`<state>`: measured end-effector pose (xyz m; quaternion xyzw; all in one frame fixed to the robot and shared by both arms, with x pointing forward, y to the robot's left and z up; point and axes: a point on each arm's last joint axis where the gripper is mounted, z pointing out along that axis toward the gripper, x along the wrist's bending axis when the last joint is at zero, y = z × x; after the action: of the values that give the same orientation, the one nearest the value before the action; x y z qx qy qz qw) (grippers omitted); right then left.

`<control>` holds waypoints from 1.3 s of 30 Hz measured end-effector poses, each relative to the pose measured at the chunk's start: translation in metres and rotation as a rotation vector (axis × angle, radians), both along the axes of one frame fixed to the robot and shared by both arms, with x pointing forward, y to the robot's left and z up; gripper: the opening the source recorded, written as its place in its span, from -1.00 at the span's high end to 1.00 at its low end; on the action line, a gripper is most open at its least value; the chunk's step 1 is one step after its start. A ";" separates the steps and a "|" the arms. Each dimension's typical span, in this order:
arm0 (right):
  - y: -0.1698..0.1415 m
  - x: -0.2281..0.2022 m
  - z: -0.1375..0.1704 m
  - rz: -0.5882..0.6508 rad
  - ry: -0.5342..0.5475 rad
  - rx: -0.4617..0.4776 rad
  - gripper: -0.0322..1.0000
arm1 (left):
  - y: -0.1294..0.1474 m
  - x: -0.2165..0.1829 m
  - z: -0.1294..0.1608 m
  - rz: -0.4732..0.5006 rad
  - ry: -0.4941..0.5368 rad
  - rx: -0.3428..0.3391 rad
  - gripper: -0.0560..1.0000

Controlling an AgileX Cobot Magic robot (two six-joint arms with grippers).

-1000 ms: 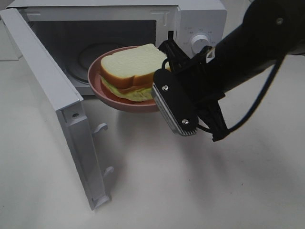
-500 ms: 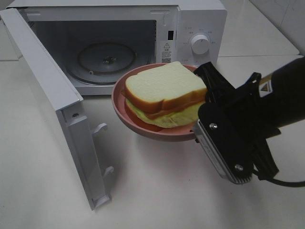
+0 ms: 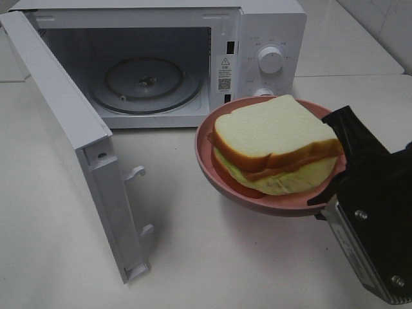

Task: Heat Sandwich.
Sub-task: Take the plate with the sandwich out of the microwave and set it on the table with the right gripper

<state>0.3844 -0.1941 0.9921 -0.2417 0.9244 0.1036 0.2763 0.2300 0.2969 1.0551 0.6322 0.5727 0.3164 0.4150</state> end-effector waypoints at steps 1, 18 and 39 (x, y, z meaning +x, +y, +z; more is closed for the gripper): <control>-0.002 -0.001 0.000 -0.009 -0.004 -0.003 0.81 | 0.000 0.000 0.000 0.000 0.000 0.000 -0.95; -0.019 0.001 -0.001 -0.285 -0.023 -0.010 0.81 | 0.000 0.000 0.000 0.000 0.000 0.000 -0.95; -0.044 0.009 0.000 -0.711 -0.090 -0.039 0.81 | 0.000 0.000 0.000 0.000 0.000 0.000 -0.95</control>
<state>0.3932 -0.2379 0.9920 0.0856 0.9394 -0.0272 0.3309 0.2300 0.2969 1.0551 0.6322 0.5727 0.3164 0.4150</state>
